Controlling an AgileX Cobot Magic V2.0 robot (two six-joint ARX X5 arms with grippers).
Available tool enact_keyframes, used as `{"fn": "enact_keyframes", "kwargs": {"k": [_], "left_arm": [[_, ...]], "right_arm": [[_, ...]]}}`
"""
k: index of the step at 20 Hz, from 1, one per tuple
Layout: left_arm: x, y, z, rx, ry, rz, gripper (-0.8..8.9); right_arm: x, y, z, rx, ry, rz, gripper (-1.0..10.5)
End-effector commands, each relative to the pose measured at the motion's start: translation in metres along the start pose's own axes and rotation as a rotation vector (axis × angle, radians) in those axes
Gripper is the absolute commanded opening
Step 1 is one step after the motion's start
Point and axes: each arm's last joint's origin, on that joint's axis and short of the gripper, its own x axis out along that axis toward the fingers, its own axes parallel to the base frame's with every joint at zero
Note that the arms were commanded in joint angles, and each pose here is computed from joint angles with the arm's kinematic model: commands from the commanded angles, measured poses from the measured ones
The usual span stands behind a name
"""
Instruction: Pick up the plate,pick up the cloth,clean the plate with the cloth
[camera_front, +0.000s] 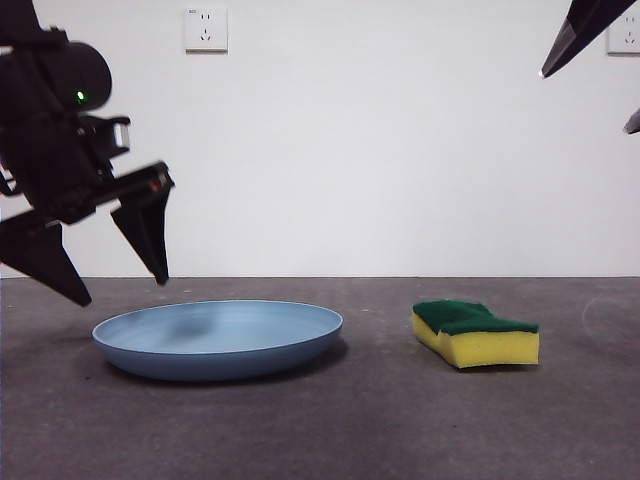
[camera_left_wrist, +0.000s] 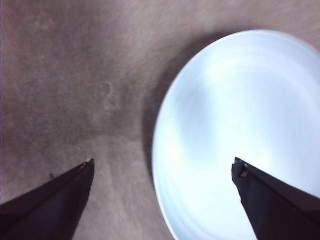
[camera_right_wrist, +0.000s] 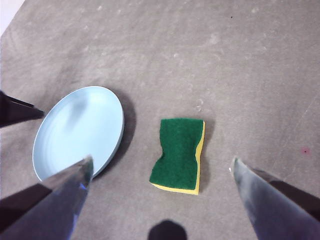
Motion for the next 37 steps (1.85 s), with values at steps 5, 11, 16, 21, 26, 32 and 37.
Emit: {"fn": "enact_keyframes", "kwargs": {"k": [5,11,16,21,26,32,37], "left_arm": [[0.030,0.000,-0.002,0.020,0.047,0.000,4.61],[0.031,0.000,-0.002,0.023,0.046,-0.005,3.45],[0.031,-0.001,-0.003,0.021,0.053,-0.004,3.45],[0.032,-0.003,-0.004,0.026,0.059,-0.006,3.45],[0.033,-0.010,-0.005,0.045,0.065,-0.012,3.45],[0.044,-0.008,-0.009,0.038,0.110,-0.008,3.45],[0.052,-0.009,-0.012,0.033,0.136,-0.007,1.81]], "right_arm": [[0.000,0.000,0.001,0.005,-0.003,0.001,4.7],[0.000,0.000,0.001,0.005,-0.004,0.000,4.7],[0.000,0.000,0.001,0.005,-0.004,0.000,4.7],[0.000,0.000,0.001,0.005,-0.004,0.000,4.7],[0.000,0.000,0.001,0.005,-0.004,0.000,4.7],[0.000,0.000,0.001,0.012,-0.003,0.000,4.7],[0.000,0.000,0.000,0.015,0.004,-0.001,4.7]]}}
